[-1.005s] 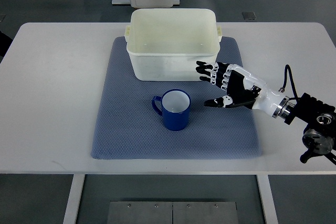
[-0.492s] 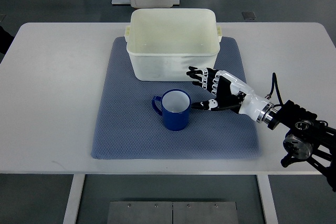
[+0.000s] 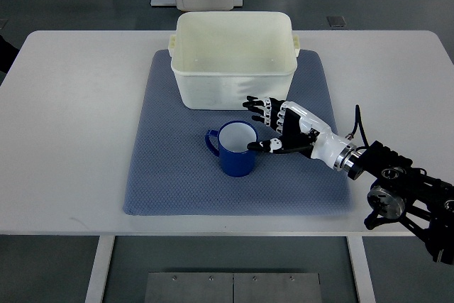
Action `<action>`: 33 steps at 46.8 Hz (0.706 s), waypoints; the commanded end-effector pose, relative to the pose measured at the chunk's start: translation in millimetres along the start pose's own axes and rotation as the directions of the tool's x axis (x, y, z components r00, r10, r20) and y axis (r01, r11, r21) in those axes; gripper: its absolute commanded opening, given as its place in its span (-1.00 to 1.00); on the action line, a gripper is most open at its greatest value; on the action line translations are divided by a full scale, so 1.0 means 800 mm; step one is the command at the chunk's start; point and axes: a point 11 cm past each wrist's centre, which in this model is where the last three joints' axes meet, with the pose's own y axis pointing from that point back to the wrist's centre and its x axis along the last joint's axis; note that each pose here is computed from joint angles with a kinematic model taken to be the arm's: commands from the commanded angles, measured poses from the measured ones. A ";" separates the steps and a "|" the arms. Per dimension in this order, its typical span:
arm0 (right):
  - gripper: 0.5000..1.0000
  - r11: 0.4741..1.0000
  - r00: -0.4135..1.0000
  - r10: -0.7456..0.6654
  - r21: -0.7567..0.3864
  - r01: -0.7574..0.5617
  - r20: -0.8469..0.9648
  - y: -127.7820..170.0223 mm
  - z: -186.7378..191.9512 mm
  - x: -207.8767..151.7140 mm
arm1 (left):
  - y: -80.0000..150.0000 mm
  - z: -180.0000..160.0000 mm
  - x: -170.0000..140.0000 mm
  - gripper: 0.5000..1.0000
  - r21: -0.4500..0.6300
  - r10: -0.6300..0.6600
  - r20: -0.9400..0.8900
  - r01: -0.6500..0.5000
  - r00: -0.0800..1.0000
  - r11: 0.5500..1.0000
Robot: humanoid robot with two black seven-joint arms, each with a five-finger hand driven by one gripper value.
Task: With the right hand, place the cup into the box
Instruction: 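Wrap the right hand fingers around the mug body and close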
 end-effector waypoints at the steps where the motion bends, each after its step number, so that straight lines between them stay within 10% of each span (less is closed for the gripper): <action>1: 1.00 1.000 1.000 0.006 -0.001 -0.006 -0.010 -0.003 0.002 -0.002 | 0.000 0.000 0.000 1.00 0.000 0.000 0.001 0.000 1.000 1.000; 33: 1.00 1.000 1.000 -0.016 -0.017 0.016 -0.019 -0.007 0.011 -0.013 | 0.000 0.000 0.000 1.00 0.000 0.000 0.001 0.000 1.000 1.000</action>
